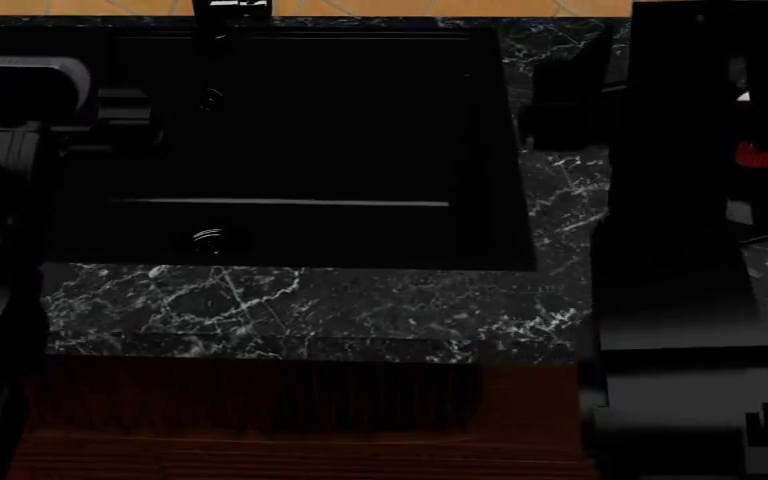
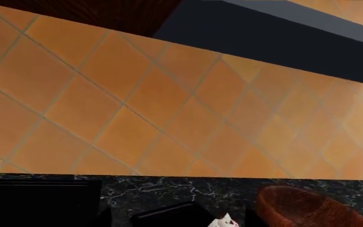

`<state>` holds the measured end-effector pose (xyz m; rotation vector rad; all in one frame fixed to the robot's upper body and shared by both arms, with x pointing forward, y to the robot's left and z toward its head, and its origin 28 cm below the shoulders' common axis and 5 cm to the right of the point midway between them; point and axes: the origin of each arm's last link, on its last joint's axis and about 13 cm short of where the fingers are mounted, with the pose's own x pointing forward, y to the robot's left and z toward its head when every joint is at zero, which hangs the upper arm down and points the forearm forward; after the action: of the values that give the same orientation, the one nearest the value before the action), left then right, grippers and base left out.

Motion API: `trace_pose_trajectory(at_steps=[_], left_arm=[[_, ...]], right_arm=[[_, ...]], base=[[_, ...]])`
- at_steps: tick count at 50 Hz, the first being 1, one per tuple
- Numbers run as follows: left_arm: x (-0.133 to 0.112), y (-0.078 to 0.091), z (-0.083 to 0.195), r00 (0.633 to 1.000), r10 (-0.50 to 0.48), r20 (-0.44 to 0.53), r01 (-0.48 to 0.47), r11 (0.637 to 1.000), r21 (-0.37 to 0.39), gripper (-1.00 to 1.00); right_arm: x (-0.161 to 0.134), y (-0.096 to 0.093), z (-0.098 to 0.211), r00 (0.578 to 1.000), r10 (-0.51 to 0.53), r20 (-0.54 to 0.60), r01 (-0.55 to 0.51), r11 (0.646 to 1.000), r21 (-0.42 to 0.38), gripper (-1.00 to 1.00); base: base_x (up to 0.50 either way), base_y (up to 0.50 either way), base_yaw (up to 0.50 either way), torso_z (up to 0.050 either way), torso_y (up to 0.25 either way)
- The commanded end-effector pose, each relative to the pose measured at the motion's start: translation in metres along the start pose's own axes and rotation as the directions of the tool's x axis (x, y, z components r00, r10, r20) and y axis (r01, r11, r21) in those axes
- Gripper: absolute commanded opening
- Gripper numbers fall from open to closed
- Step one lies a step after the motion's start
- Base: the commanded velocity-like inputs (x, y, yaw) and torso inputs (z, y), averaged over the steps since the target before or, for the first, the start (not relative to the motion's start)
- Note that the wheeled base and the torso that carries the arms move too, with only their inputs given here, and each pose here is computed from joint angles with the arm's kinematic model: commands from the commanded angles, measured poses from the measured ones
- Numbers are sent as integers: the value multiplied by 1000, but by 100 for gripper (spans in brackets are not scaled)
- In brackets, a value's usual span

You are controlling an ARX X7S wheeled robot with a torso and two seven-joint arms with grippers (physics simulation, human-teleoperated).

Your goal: Move the fresh-baked cupcake off the tray onto the counter, and place the bowl used for mixing into the sink.

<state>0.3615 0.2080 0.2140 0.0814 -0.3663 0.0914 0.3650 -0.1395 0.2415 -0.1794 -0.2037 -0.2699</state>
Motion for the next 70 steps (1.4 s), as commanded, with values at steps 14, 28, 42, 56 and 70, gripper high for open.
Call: trace_pose_trajectory(at_steps=[14,28,42,56,70], left_arm=[[41,3,0,997,77,13,-77,997,-6,100],[64,-5,2,999,45,13,-45,999,9,100],[86,-12,3,999,37,8,-38,999,8,100],[88,-13,7,999,34,15,-34,999,4,100],[88,-14,8,999,32,18,-32,999,2,100]], right_arm=[[22,4,1,995,-72,-65,73,997,9,100],[47,10,-12,994,-65,-93,66,998,9,100],[70,13,-6,995,-72,-69,73,997,10,100],[72,10,-5,994,-78,-77,80,997,16,100],[72,11,-8,994,-73,-85,74,997,9,100]], base=[[0,0,0,0,0],[0,0,0,0,0],[0,0,0,0,0],[0,-263,0,0,0],[0,-344,0,0,0]])
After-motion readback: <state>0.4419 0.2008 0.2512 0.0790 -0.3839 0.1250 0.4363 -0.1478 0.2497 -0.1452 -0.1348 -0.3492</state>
